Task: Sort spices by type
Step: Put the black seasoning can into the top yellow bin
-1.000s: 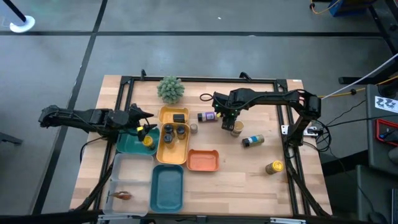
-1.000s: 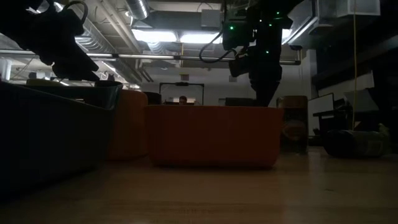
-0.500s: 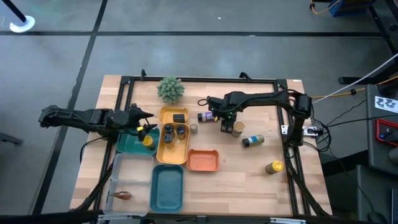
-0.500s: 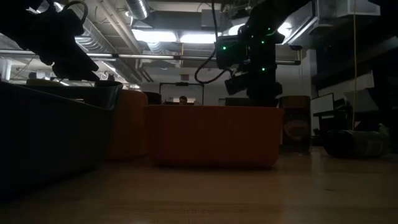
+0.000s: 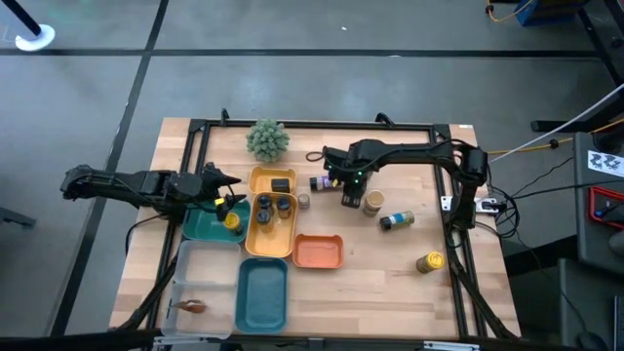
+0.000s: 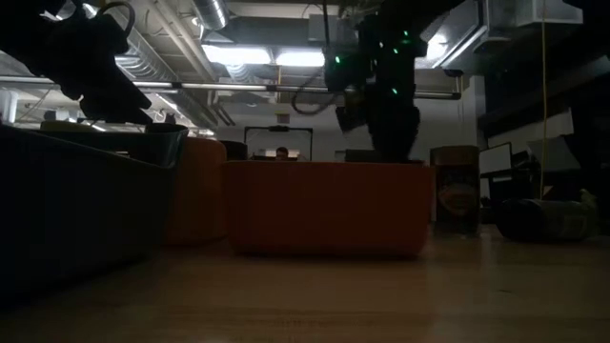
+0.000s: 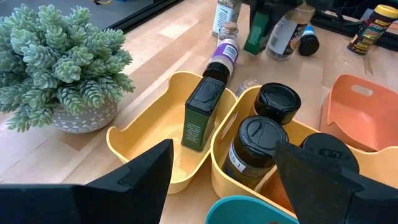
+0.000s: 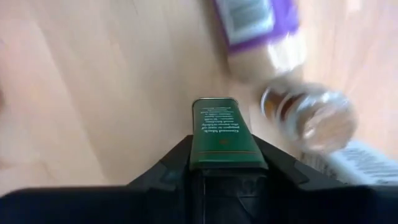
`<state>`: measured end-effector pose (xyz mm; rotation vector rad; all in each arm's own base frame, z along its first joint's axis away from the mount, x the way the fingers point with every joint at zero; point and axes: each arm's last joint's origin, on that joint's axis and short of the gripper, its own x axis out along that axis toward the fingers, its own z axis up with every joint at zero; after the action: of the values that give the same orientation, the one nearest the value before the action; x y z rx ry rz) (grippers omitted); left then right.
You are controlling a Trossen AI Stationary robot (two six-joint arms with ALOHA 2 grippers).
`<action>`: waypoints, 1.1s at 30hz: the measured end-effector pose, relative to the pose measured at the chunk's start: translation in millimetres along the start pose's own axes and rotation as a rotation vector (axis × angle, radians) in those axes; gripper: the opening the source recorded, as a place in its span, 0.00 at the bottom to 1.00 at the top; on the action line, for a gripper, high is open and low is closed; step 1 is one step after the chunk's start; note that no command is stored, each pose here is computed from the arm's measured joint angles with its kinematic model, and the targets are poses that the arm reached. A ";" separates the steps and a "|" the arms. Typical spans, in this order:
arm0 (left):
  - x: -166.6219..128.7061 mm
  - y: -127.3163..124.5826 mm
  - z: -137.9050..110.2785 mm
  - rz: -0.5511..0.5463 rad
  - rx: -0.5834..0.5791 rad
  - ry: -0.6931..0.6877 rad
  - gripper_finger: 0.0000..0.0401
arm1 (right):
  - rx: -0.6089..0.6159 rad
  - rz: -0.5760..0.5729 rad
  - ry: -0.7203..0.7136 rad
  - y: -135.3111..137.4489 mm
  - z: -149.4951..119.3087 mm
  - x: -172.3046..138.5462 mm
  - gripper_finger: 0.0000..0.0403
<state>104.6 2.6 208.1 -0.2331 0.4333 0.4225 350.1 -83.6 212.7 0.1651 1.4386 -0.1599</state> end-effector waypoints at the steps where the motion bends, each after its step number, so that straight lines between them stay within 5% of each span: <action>1: 0.0 0.0 0.0 0.000 0.000 0.000 0.65 | -0.001 0.000 -0.017 0.2 3.4 -5.8 0.31; 15: 0.0 -0.1 0.0 -0.001 -0.007 0.000 0.65 | -0.022 -0.002 -0.445 0.8 53.4 -76.0 0.31; 25: 0.1 -0.2 0.7 0.000 -0.010 -0.007 0.65 | -0.111 -0.005 -0.726 0.1 95.9 -55.7 0.31; 33: -0.5 1.5 9.3 0.128 -0.050 -0.132 0.65 | -0.123 -0.005 -0.761 -0.7 110.8 -30.8 0.31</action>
<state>106.8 6.7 216.3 -0.2251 0.3087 0.5710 453.5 -107.1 257.1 -0.0072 0.6878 -0.1187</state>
